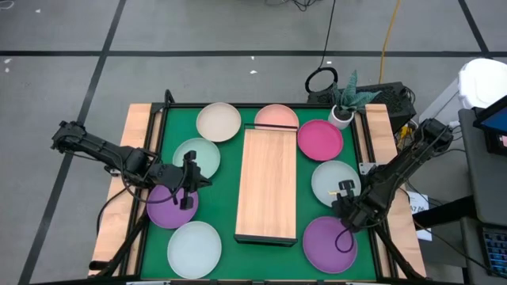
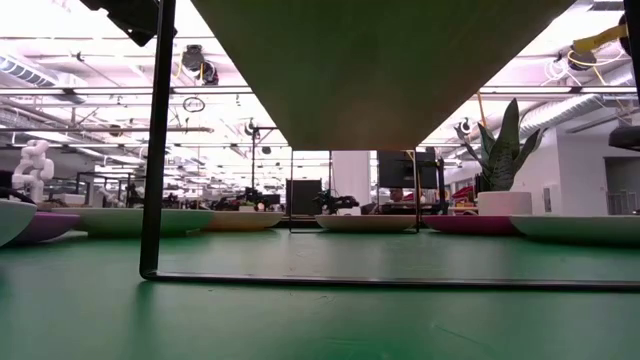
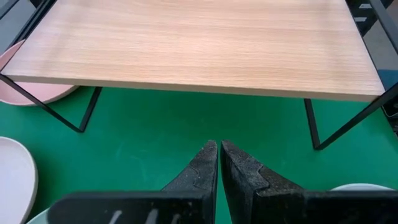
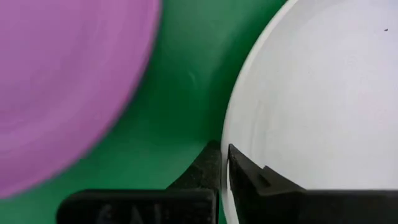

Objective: Place and stack plates onto a shelf
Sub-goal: Put the right grey plate on the shelf

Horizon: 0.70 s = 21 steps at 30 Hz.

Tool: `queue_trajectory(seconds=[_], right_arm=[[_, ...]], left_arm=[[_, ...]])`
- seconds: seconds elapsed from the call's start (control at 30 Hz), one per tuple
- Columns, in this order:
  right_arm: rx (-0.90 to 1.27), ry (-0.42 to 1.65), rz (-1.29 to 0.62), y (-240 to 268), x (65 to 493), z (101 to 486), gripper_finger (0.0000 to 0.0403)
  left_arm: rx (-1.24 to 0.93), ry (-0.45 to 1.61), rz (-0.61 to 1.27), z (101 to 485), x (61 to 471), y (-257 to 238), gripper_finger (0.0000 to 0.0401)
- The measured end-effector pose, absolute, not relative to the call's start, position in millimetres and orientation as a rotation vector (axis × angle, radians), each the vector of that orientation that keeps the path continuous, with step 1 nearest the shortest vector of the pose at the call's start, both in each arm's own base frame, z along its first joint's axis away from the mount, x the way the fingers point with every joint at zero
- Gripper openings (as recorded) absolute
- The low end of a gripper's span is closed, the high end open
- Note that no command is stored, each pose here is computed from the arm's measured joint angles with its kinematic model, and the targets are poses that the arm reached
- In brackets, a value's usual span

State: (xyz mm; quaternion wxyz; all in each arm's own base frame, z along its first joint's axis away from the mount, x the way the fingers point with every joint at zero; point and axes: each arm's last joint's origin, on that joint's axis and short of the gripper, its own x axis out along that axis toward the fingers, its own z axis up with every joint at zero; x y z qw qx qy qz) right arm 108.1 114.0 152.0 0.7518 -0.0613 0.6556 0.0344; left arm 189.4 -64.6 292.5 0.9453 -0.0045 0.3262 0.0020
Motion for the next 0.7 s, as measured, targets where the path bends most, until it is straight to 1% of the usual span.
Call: queue_trajectory(seconds=[0.27,0.4,0.7], right_arm=[[-0.059,1.346,0.072,128.2,122.8,186.3,0.0],[-0.031,1.351,-0.021,135.9,131.1,208.2,0.0],[-0.187,1.501,-0.191,159.7,153.7,257.9,0.0]], left_arm=[[-0.009,0.663,0.004,292.6,189.5,-64.6,0.0024],[-0.009,0.663,0.004,292.7,189.5,-64.6,0.0024],[-0.009,0.661,0.004,292.8,189.5,-64.6,0.0024]])
